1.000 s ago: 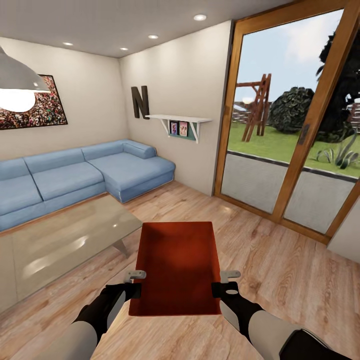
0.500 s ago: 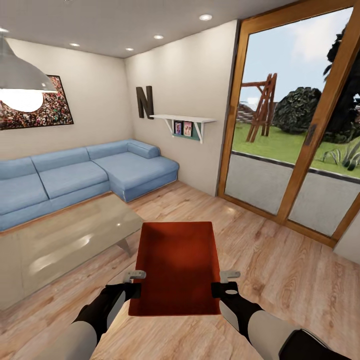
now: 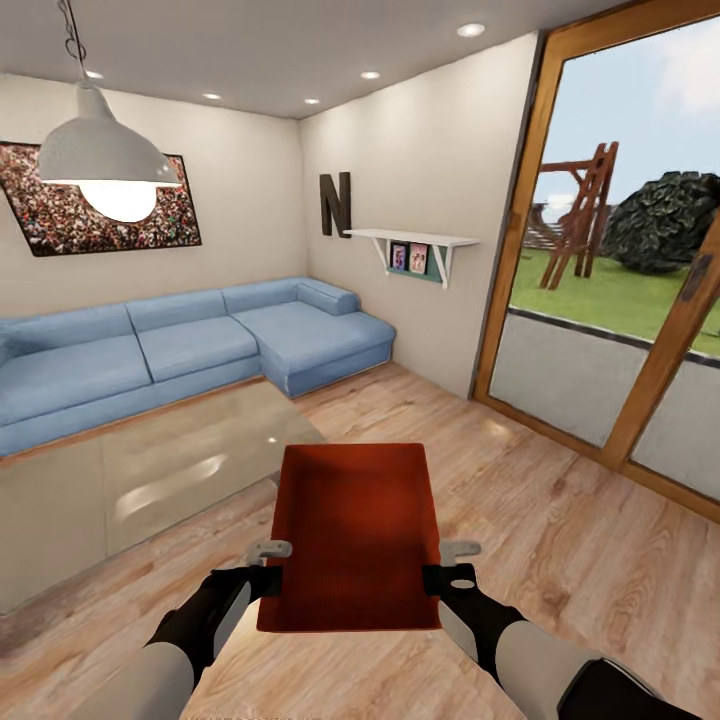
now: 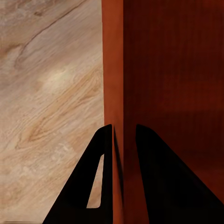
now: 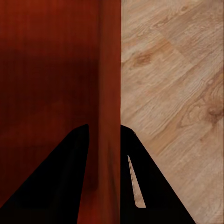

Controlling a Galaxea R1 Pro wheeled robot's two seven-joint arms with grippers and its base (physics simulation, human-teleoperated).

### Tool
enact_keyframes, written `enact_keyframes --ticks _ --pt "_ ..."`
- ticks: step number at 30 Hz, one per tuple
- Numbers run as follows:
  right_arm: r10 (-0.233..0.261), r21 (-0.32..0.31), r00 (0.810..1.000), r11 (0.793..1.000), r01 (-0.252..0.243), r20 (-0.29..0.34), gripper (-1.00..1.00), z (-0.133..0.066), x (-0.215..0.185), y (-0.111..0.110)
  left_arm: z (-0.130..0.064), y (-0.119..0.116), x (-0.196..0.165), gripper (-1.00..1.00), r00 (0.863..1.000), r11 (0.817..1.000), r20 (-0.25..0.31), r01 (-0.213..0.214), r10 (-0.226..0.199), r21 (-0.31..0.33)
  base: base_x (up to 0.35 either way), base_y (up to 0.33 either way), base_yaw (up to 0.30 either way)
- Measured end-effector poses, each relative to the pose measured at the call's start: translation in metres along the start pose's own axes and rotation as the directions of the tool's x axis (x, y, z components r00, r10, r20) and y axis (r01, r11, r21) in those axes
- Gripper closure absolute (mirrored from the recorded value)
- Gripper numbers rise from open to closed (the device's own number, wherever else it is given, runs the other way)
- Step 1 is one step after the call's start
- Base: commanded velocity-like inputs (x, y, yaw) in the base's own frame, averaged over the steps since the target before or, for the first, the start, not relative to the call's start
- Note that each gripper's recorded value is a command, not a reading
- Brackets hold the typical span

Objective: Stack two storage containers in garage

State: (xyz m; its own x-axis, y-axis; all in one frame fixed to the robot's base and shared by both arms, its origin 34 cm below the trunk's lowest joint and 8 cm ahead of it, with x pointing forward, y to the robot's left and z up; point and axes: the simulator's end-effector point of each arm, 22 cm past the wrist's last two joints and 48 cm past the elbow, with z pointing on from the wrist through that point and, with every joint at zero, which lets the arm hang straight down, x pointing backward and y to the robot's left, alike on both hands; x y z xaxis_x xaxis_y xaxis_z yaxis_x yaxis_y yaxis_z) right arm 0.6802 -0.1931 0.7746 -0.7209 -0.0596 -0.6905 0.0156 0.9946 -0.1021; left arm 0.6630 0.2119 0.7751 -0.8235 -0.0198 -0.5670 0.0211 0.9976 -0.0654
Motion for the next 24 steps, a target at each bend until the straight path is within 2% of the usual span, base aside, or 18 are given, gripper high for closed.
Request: enact_keyframes --ticks 24 --pt "0.000 -0.001 1.000 1.000 0.000 0.000 1.00 0.0001 0.0001 -0.0003 0.0001 -0.0003 0.0002 1.00 1.000 1.000 0.000 0.000 0.000 0.001 0.000 0.000 0.277"
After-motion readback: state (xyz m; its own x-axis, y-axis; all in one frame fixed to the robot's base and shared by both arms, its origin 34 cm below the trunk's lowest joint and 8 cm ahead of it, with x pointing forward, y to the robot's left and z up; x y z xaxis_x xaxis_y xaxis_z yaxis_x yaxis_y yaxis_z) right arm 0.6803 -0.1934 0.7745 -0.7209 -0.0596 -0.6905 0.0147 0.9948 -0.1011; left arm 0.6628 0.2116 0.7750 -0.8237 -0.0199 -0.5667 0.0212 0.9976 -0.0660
